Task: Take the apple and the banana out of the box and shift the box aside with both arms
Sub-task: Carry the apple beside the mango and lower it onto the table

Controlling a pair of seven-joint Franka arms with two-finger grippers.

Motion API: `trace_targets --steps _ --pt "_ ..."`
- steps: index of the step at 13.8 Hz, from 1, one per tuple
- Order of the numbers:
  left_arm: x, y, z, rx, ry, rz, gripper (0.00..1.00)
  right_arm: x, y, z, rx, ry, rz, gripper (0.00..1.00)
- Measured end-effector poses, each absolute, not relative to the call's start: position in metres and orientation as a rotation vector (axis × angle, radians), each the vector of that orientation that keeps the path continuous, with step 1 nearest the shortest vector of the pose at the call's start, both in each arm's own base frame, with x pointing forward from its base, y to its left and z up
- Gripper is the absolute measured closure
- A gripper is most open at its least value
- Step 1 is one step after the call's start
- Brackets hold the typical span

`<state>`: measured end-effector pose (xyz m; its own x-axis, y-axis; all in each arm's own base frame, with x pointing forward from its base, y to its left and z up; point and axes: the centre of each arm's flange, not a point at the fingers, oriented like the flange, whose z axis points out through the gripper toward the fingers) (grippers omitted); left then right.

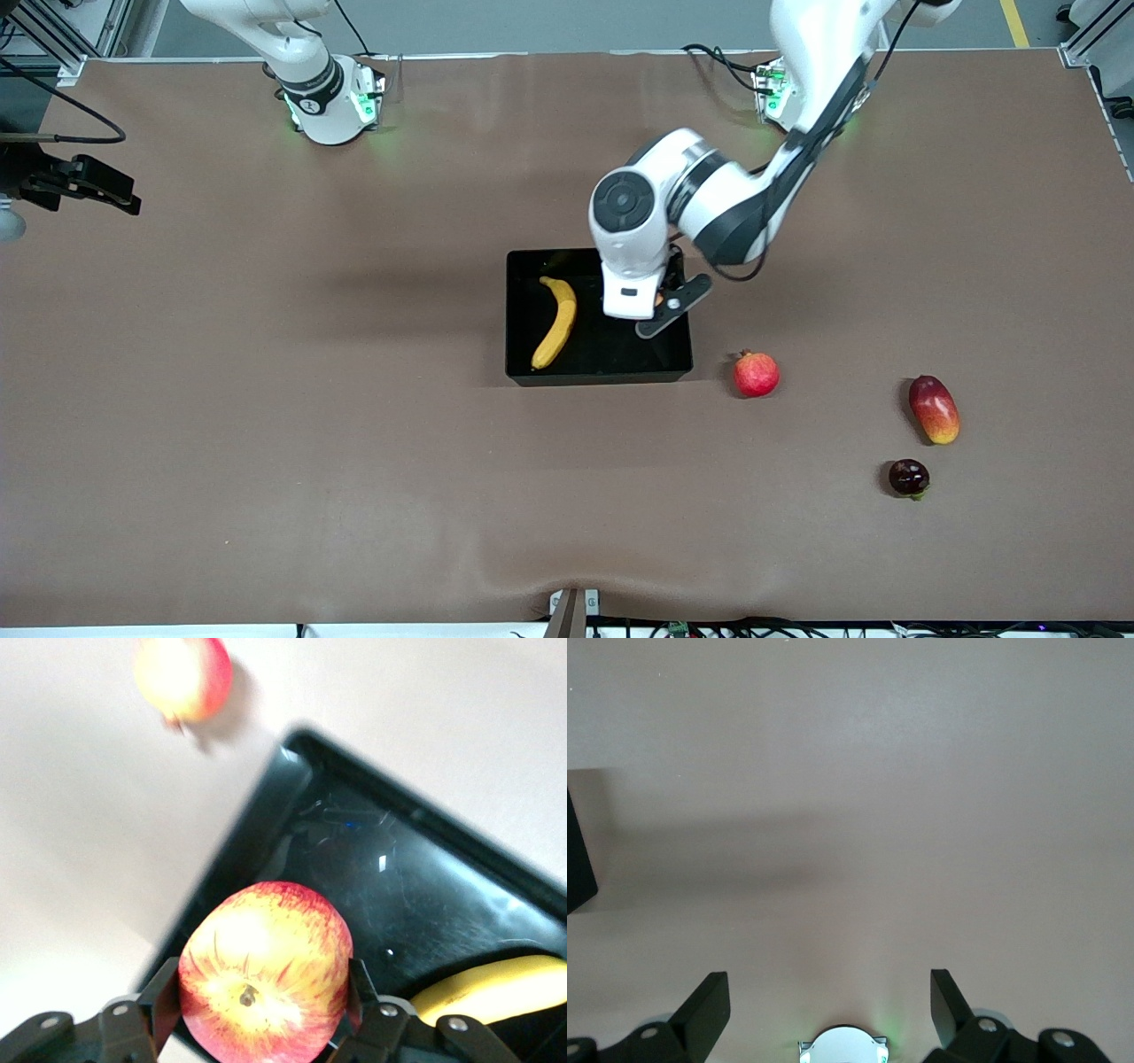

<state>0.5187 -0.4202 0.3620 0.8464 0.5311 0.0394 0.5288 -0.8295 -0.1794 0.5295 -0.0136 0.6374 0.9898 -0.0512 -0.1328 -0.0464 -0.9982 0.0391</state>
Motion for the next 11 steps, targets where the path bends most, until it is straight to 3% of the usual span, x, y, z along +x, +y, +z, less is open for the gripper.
trace_targets --steps 4,11 --pt "0.582 -0.304 0.402 -2.874 -0.65 0.058 0.23 0.53 -0.014 0.637 3.098 -0.08 -0.209 0.0" --pt "0.647 -0.115 0.332 -2.916 -0.523 0.246 0.23 0.53 -0.017 0.636 3.111 -0.092 -0.209 0.0"
